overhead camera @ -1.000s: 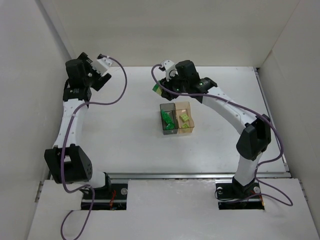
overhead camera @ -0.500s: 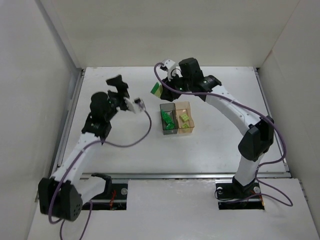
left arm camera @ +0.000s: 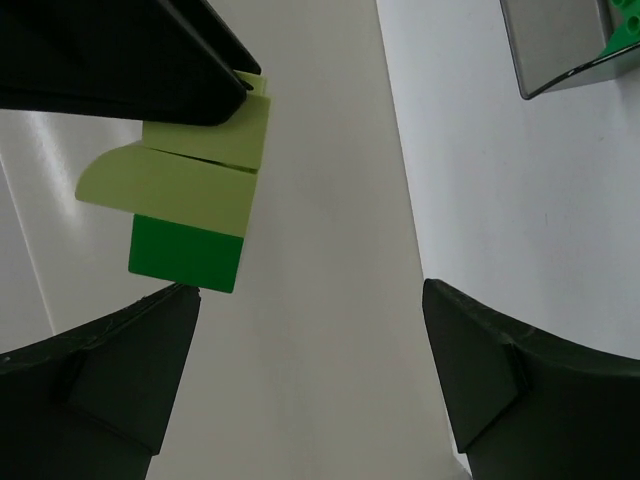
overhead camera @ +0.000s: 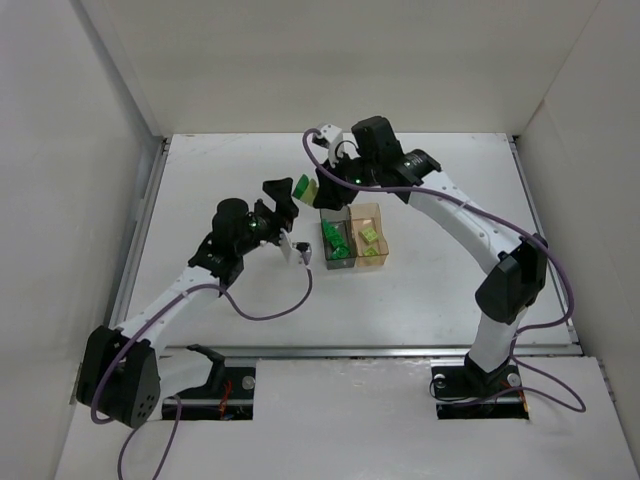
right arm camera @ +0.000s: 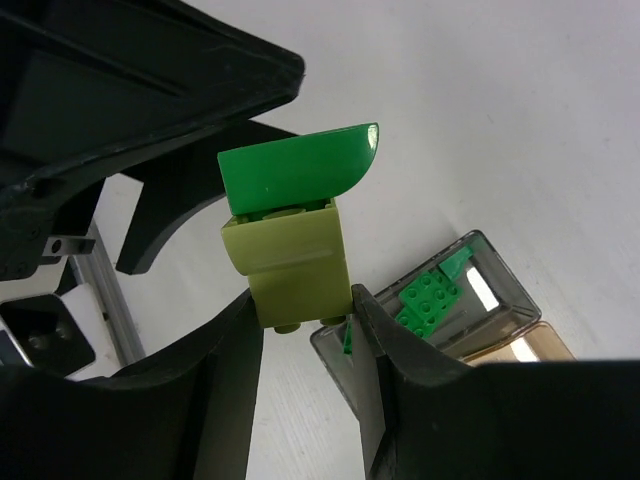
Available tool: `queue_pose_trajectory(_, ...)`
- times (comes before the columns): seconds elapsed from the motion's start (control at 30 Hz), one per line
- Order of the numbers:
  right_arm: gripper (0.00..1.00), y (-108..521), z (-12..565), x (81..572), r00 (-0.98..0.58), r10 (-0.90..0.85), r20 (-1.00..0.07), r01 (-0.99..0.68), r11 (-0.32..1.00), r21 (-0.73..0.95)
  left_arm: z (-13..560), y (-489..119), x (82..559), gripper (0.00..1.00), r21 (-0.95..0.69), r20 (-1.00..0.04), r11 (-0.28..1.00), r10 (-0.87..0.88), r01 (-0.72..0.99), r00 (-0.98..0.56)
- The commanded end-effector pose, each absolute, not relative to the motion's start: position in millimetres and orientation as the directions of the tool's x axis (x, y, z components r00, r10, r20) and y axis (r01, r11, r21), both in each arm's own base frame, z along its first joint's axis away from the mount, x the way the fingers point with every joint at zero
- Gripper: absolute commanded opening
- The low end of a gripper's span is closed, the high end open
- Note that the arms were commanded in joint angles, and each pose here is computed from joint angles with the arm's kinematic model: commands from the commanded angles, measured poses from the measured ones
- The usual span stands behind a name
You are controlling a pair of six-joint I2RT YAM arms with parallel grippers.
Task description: Sort the legos into containers by color
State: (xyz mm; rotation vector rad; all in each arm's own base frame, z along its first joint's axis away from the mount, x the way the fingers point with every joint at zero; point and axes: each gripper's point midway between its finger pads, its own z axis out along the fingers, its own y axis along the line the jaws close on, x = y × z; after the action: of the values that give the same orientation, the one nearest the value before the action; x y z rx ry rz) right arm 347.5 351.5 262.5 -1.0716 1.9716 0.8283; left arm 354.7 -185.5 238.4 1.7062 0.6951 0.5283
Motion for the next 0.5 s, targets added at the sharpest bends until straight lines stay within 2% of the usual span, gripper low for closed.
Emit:
queue_pose_trajectory(0.0, 0.00, 360, 276, 332, -0.355, -0.399, -0.846, -0.897, 0.399, 0.189, 290, -190, 359, 0.91, 0.985, 0.124, -0.172, 0.663, -0.011, 0.738)
queue_pose_trajectory(0.13, 0.00, 358, 265, 328, -0.382, -0.428, -0.819, -0.889, 0.413, 0.198, 297, -192, 354, 0.91, 0.981, 0.175, -0.173, 0.629, -0.083, 0.757)
queue_pose_trajectory(0.23, 0.00, 356, 254, 325, -0.407, -0.448, -0.796, -0.882, 0.418, 0.216, 314, -192, 346, 0.91, 0.984, 0.177, -0.118, 0.614, -0.132, 0.769)
queue_pose_trajectory(0.3, 0.00, 356, 248, 325, -0.419, -0.457, -0.785, -0.879, 0.421, 0.224, 327, -192, 335, 0.91, 0.987, 0.155, -0.061, 0.595, -0.148, 0.789)
queue_pose_trajectory(0.37, 0.00, 357, 252, 324, -0.413, -0.451, -0.791, -0.883, 0.411, 0.226, 333, -194, 326, 0.90, 0.995, 0.083, 0.003, 0.570, -0.102, 0.818)
queue_pose_trajectory(0.43, 0.00, 359, 260, 323, -0.396, -0.438, -0.807, -0.890, 0.399, 0.220, 327, -197, 313, 0.90, 0.995, 0.086, -0.008, 0.531, -0.096, 0.843)
queue_pose_trajectory(0.47, 0.00, 359, 261, 323, -0.396, -0.437, -0.807, -0.890, 0.399, 0.220, 318, -198, 308, 0.90, 0.992, 0.126, -0.052, 0.516, -0.116, 0.847)
